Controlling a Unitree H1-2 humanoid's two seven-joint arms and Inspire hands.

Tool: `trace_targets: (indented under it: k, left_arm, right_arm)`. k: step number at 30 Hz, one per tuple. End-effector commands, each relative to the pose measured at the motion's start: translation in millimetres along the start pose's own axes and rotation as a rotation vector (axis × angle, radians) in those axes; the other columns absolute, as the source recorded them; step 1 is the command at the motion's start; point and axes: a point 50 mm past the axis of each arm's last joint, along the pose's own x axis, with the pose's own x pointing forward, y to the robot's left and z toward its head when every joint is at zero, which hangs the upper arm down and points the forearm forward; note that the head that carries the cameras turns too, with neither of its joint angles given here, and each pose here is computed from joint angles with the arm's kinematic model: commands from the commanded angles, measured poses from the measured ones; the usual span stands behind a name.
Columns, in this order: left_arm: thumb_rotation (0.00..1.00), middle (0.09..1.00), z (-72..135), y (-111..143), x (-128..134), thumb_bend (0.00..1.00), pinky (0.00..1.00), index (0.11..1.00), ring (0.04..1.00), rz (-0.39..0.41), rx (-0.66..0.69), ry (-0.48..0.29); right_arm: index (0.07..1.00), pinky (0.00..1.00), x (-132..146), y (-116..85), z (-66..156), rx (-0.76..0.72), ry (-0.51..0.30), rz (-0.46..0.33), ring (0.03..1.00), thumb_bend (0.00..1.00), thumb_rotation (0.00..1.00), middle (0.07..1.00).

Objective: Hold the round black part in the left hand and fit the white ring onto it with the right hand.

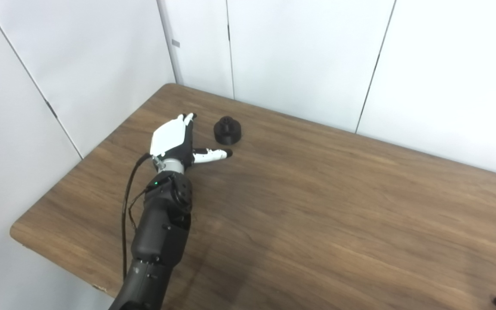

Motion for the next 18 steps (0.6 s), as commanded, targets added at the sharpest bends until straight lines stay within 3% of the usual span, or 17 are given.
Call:
trace_targets:
  k: [1,18]
  left_arm:
    - [0.54,1.000,12,17,10,1.00,1.00,0.962,1.000,0.092,0.001,-0.036]
    - [0.55,1.000,3,1,27,1.00,1.00,0.965,1.000,0.062,0.085,-0.023]
  right_arm:
    - [1.000,0.98,-41,-12,-16,-0.025,0.088,-0.018,1.000,0.67,0.84,1.000]
    - [1.000,0.94,-45,-11,-22,-0.058,0.076,-0.008,1.000,0.59,0.85,1.000]
